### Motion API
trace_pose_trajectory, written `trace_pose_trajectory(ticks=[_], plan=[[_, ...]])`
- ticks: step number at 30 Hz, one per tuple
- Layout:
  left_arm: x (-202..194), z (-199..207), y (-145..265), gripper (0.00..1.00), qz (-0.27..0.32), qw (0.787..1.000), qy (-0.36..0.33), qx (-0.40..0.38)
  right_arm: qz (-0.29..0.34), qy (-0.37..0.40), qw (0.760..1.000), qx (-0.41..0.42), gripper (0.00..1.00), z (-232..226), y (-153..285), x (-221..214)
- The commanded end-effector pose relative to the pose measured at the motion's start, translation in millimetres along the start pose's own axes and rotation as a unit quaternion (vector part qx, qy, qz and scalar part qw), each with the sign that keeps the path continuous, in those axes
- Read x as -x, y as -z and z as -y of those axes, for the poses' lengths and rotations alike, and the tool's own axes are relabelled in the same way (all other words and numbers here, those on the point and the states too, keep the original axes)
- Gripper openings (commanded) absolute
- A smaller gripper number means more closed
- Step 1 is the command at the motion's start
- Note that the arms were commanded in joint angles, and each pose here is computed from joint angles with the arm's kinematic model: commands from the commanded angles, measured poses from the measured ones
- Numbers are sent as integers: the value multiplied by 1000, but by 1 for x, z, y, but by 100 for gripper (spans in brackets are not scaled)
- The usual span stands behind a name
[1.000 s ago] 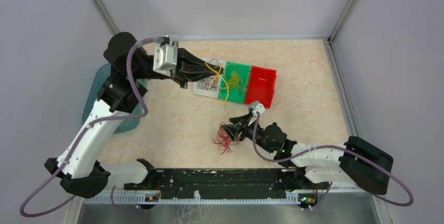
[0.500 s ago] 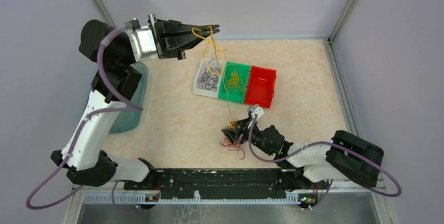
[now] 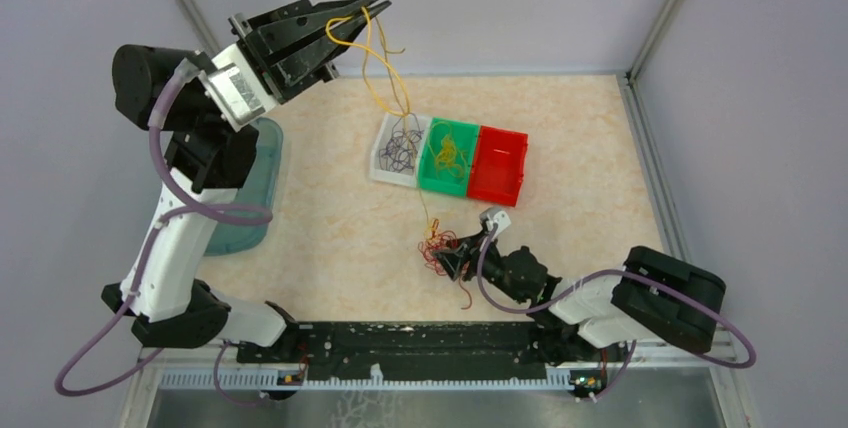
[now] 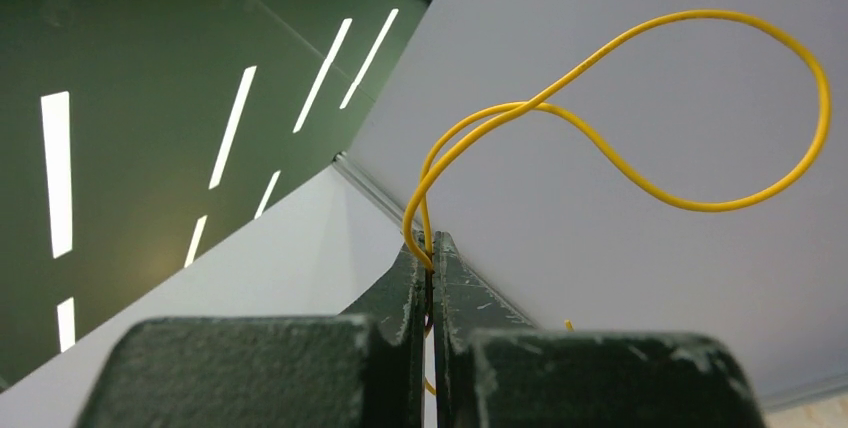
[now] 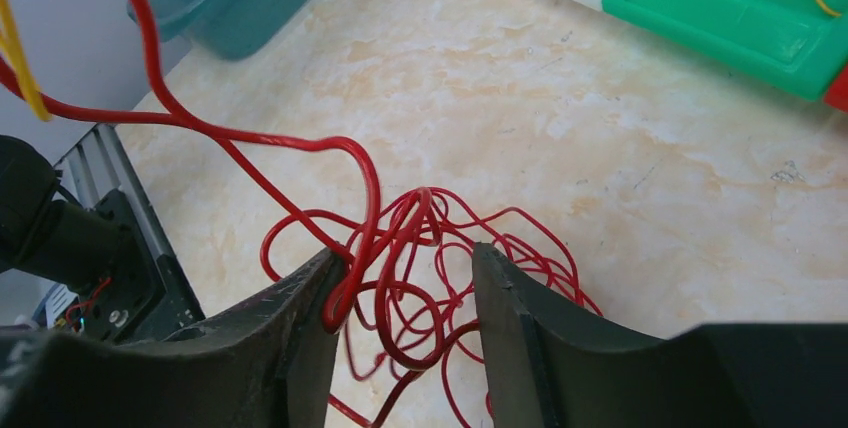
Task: Untangle the cables
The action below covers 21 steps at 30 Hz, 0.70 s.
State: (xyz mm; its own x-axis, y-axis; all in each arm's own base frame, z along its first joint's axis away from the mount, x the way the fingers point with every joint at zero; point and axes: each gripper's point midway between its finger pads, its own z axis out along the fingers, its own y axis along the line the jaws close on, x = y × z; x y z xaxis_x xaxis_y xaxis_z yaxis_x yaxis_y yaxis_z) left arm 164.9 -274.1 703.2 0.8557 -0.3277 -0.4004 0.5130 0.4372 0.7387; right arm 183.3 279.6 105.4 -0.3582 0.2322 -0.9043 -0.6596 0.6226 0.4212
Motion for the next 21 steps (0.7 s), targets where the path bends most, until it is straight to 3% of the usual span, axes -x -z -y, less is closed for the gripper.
trace_pose_trajectory(ticks=[1,6,12,16,21], plan=[[36,-20,-2,0,44,996,-74,19,25,-15,1000,-6,47,3,-1,8],[60,-34,-5,0,68,991,-113,33,16,-18,1000,-12,39,6,-3,2],[90,-54,-3,0,97,974,-194,66,2,-18,999,-33,15,15,-2,-8],[114,-73,2,0,123,946,-276,116,-3,-23,998,-56,2,25,1,-14],[142,-99,12,0,142,888,-391,195,-6,-30,995,-92,0,41,7,-21]])
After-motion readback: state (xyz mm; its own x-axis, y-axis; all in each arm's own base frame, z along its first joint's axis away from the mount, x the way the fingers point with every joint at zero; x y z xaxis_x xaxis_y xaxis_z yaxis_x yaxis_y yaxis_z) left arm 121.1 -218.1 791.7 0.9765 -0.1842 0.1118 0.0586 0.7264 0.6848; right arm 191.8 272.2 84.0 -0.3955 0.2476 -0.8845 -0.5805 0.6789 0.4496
